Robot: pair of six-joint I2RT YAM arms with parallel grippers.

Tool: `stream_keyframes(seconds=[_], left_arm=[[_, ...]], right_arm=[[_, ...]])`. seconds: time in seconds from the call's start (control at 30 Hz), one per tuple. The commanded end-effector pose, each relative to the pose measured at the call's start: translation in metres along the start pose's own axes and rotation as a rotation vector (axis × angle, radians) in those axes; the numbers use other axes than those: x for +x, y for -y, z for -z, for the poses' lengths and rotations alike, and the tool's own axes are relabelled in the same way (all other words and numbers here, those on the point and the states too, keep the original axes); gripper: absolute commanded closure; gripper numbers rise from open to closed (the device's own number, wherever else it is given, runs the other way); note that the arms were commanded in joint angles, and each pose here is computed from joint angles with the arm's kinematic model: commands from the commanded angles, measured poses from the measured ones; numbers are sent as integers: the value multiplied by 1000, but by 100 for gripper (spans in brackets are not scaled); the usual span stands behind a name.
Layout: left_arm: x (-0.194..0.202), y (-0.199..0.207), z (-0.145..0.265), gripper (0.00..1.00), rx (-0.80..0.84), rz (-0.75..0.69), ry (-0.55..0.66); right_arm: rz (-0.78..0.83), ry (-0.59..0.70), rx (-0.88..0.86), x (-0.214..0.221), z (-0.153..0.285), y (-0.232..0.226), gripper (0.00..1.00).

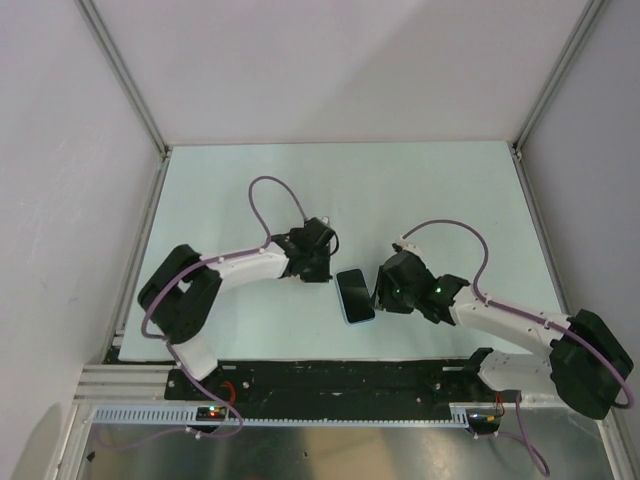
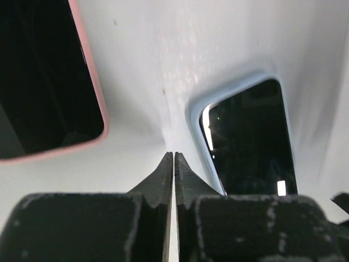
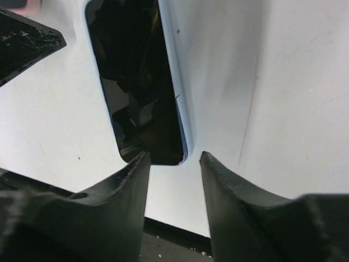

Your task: Put the phone into the phone case

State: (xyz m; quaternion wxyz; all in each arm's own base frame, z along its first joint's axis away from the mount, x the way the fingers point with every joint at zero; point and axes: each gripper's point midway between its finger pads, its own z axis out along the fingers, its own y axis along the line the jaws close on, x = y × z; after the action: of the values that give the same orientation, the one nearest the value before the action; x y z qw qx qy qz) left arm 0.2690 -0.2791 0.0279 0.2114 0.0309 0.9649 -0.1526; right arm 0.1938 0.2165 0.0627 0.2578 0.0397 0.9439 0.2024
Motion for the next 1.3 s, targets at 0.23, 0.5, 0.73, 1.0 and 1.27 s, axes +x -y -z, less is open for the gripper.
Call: stream_keyframes(seconds=[0.23, 0.5, 0.73, 1.0, 1.27], left_arm=[[46, 37, 36, 82, 146, -1, -8], [65, 51, 32, 80, 189, -18, -58], [73, 51, 33, 79, 205, -11, -81], [86, 56, 33, 79, 224, -19, -116], [97, 55, 30, 78, 217, -28, -145]], right_arm=[[32, -61, 54, 29, -13, 3, 69], [54, -71, 96, 36, -22, 10, 70], [67, -82, 120, 41, -28, 14, 77], [96, -126, 173, 56, -31, 24, 89], [139, -189, 224, 77, -38, 35, 92]])
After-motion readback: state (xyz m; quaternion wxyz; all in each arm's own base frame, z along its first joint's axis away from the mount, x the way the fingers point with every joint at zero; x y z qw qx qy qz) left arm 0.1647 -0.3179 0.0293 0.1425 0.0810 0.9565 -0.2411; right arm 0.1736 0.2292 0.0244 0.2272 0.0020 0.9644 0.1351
